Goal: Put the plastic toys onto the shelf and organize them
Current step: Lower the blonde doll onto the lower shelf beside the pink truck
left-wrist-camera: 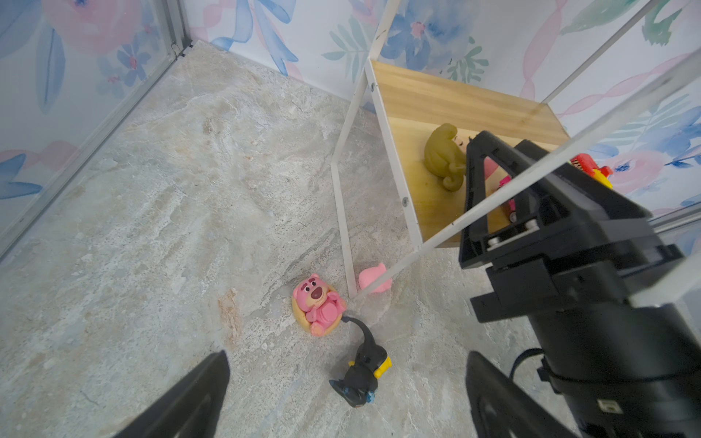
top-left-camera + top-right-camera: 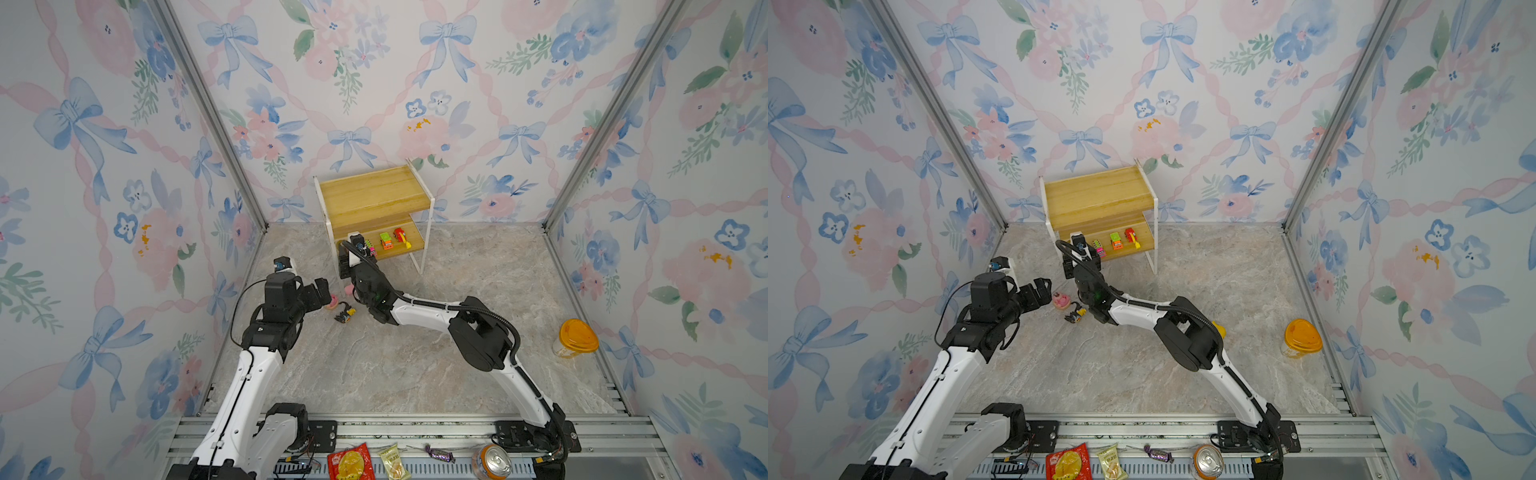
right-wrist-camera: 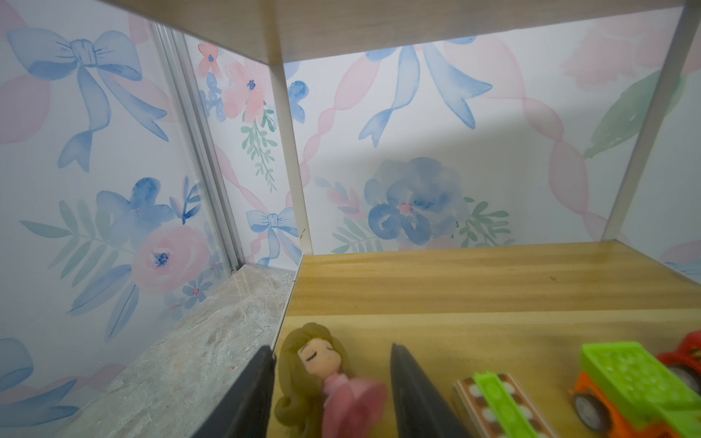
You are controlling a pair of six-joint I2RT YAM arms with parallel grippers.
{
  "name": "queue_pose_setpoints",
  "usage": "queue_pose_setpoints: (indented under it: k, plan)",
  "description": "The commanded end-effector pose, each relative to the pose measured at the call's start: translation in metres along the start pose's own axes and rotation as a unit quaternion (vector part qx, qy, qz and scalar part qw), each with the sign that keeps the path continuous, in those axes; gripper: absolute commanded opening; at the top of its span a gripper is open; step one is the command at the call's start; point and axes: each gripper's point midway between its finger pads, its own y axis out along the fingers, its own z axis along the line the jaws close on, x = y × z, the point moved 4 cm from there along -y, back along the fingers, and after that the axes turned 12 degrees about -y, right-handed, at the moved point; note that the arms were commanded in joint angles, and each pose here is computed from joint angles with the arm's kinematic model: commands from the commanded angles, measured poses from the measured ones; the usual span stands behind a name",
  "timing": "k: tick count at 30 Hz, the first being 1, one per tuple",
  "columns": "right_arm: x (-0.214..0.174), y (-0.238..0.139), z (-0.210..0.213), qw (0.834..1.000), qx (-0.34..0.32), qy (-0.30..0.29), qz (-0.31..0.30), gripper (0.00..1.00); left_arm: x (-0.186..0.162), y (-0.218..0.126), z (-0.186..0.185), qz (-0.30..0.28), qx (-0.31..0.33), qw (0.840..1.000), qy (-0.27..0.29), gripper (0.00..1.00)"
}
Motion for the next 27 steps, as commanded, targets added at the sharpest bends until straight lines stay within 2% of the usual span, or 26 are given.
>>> queue_pose_setpoints:
  k: [1, 12, 27]
  plan:
    - [0.031, -0.004, -0.003, 0.999, 0.005, 0.018, -0.038, 0.53, -0.002, 0.001, 0.002, 0.002, -0.004, 1.0, -0.007, 0.98]
    - [0.045, -0.013, -0.012, 0.998, 0.0, 0.022, -0.054, 0.54, -0.003, 0.001, 0.002, 0.003, -0.006, 1.0, -0.007, 0.98]
    - [0.057, -0.021, -0.028, 0.997, -0.003, 0.039, -0.063, 0.61, -0.004, 0.002, 0.002, 0.005, -0.008, 1.0, -0.009, 0.98]
